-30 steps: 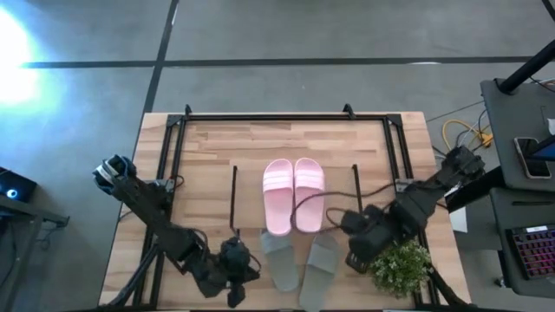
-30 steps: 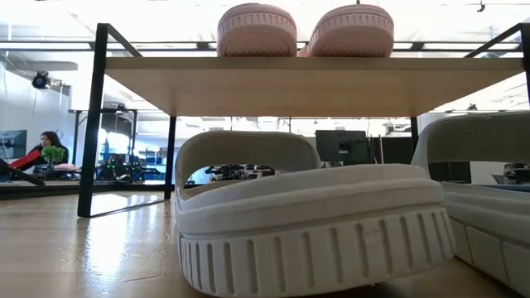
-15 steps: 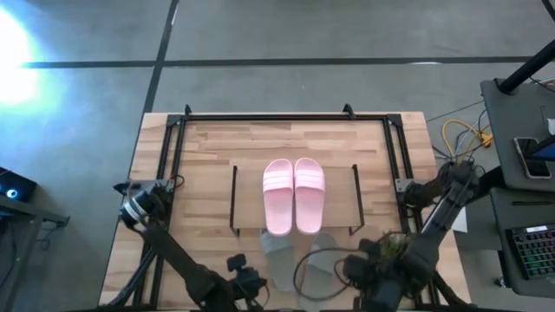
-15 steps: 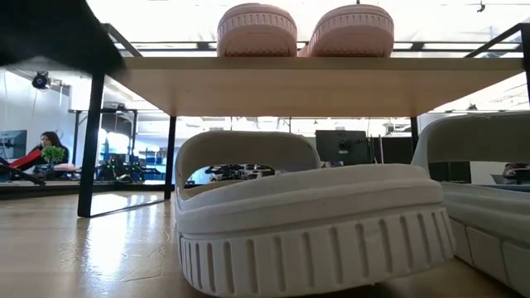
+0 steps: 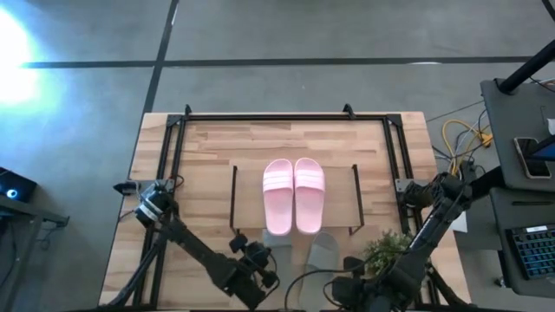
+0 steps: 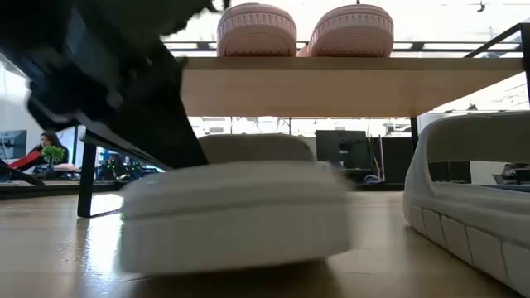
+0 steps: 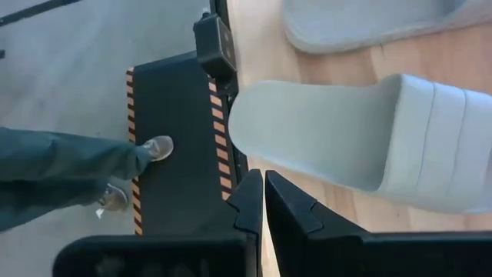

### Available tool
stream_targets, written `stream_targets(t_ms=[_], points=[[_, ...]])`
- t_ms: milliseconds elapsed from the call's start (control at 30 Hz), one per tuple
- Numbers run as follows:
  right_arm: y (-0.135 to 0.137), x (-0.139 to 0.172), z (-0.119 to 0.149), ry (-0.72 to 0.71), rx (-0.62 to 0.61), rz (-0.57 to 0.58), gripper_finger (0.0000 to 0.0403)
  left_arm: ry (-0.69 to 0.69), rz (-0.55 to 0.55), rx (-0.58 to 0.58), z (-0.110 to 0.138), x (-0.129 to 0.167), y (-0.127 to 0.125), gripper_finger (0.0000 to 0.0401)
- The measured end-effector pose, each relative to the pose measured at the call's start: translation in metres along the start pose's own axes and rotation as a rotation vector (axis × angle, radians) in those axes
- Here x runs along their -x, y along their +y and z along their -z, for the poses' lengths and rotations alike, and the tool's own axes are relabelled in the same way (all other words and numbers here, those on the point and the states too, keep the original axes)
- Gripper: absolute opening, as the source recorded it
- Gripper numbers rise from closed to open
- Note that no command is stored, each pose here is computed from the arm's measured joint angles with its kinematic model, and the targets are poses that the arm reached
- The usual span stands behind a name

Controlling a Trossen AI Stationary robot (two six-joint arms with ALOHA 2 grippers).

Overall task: Pick and place slides into the shelf
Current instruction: Adjust the gray slides under the shelf

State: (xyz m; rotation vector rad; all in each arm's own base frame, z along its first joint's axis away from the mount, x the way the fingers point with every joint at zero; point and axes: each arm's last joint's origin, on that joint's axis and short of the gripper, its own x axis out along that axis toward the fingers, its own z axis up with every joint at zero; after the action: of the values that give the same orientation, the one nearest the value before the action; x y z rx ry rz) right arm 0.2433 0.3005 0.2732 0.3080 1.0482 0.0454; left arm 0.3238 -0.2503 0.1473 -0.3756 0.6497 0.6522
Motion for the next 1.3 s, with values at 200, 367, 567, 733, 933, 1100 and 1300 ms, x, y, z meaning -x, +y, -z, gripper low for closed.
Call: stream_targets(t_ms=[200, 367, 567, 733, 933, 1100, 1300], points=[[-0.001, 0.0, -0.002, -0.024, -0.021, 0.016, 0.0011, -0.011, -0.03, -0.067, -0.017, -0.019, 0.004, 0.0001], [-0.002, -0.001, -0.003, -0.023, -0.045, 0.019, 0.0011, -0.005, 0.069, -0.117, -0.032, -0.016, -0.01, 0.0001], [-0.005, -0.005, 0.002, 0.027, -0.111, 0.014, 0.0011, -0.015, 0.187, -0.116, -0.038, 0.023, -0.028, 0.0001], [-0.014, -0.031, 0.01, 0.111, -0.199, 0.024, 0.0011, -0.003, 0.261, -0.117, -0.019, 0.051, -0.037, 0.0001], [-0.014, -0.065, 0.021, 0.128, -0.258, -0.003, 0.0011, 0.015, 0.338, -0.03, 0.016, 0.089, -0.039, 0.0001], [-0.013, -0.083, 0.024, 0.126, -0.244, 0.036, 0.0011, 0.058, 0.344, 0.001, 0.038, 0.096, -0.032, 0.0001], [-0.012, -0.107, 0.031, 0.134, -0.211, 0.06, 0.0011, 0.101, 0.339, -0.023, 0.044, 0.093, -0.029, 0.0001]])
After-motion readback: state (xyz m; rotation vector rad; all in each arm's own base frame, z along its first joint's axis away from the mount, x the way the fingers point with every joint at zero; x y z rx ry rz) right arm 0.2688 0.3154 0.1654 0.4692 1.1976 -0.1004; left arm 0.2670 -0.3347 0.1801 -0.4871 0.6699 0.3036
